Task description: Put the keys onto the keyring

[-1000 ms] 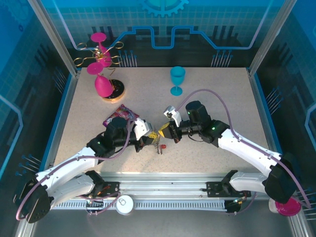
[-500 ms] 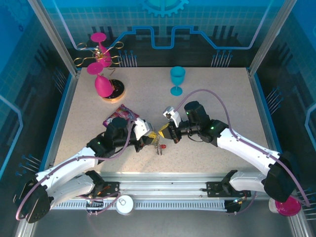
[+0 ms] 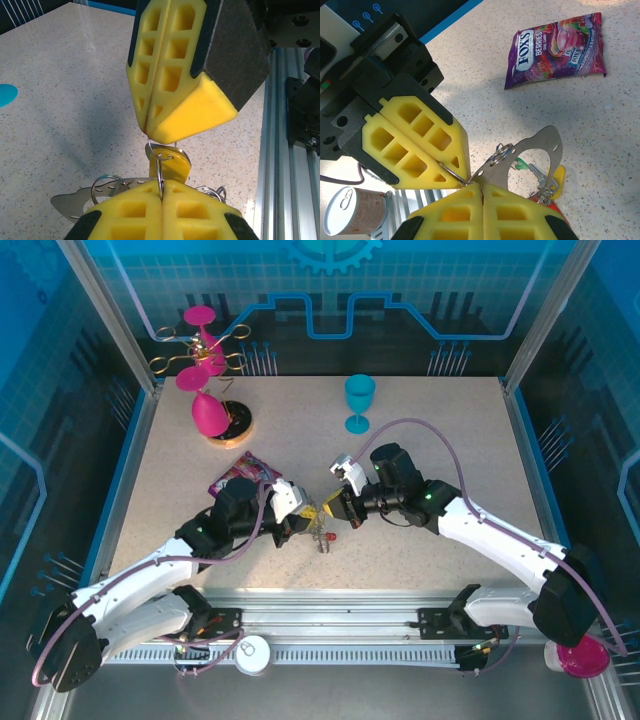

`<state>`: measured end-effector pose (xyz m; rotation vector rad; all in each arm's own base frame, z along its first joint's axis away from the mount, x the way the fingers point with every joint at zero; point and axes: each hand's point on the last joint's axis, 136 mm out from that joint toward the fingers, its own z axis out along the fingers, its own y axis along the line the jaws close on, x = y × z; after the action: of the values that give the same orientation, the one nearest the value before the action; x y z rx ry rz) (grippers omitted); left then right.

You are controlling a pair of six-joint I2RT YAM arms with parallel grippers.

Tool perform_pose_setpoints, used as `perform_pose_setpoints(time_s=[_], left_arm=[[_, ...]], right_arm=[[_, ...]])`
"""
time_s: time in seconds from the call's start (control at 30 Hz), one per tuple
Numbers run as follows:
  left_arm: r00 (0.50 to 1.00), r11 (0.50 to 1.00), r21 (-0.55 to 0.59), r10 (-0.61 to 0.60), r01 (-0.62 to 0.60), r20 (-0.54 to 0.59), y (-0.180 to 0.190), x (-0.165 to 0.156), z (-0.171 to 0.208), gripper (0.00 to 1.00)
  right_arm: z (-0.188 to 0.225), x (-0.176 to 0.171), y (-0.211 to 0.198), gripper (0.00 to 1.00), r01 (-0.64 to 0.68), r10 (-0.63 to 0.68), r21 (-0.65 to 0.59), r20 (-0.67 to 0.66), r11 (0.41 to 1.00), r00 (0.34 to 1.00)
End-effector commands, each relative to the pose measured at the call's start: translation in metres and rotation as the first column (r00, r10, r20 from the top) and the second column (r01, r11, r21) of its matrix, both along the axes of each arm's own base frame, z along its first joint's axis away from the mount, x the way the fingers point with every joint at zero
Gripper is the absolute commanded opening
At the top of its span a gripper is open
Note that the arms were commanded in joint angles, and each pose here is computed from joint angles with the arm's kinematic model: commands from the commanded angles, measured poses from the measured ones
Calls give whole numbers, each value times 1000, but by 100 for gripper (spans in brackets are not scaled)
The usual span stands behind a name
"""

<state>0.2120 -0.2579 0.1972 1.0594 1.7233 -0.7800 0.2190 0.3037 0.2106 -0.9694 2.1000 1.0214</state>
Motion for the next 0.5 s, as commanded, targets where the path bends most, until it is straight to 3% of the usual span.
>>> perform_pose_setpoints(time_s=[0.0, 0.3, 0.47], left_arm=[[986, 992, -107, -51, 68, 158, -12, -6, 51, 0], [953, 992, -115, -16, 53, 302, -13, -3, 64, 0], [949, 989, -133, -18, 63, 316, -14, -4, 68, 0]], right_arm=[[3, 9, 2, 0, 43, -43, -20, -1, 999, 999], [-12, 8, -5, 0, 51, -58, -72, -92, 996, 994], [-11, 7, -7, 27, 41, -48, -65, -113, 997, 992]])
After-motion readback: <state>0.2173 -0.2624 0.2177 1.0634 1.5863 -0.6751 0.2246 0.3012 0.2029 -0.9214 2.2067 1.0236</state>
